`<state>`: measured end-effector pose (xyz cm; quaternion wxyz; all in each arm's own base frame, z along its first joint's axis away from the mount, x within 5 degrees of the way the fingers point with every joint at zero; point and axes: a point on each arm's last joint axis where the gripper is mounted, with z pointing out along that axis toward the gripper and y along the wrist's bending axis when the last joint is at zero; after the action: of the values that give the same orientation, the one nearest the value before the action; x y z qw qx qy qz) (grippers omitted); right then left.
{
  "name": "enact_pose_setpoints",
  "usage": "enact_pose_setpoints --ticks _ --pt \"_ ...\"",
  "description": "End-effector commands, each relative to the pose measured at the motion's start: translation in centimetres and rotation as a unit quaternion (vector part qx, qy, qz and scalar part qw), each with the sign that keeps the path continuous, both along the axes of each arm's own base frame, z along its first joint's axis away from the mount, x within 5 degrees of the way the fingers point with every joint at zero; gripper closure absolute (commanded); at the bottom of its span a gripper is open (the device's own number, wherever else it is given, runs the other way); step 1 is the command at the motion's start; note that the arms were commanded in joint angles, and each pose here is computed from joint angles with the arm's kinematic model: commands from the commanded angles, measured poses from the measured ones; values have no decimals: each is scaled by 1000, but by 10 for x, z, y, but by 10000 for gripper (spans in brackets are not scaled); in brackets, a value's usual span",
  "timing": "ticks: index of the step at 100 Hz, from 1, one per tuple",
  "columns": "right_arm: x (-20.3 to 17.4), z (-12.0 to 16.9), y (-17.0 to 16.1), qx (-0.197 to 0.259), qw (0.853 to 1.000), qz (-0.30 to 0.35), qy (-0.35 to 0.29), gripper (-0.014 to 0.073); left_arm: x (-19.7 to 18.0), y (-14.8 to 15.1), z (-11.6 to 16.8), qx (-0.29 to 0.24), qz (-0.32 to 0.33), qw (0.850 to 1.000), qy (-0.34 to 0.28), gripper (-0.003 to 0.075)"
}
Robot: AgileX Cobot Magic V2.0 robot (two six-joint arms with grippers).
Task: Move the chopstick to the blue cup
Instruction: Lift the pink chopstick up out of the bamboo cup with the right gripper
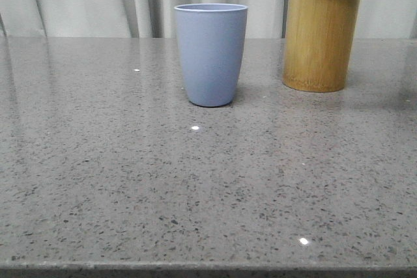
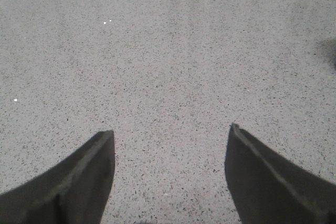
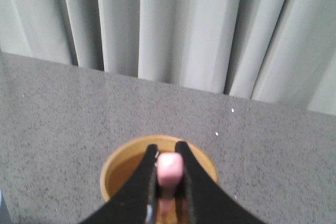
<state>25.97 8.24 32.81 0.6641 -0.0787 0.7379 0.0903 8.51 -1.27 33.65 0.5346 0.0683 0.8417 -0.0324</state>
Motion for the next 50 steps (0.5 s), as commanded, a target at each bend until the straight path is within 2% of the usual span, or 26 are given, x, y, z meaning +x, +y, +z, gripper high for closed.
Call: enact_pose_setpoints --ticks 1,19,50 --pt "0 35 -1 21 997 -8 -67 659 2 -1 14 -10 -4 999 -47 281" --pt "0 71 5 26 998 25 -58 659 2 -1 14 -10 -4 999 -47 281" --pt "-23 157 12 18 993 105 -42 659 2 -1 14 -10 -4 999 -45 281"
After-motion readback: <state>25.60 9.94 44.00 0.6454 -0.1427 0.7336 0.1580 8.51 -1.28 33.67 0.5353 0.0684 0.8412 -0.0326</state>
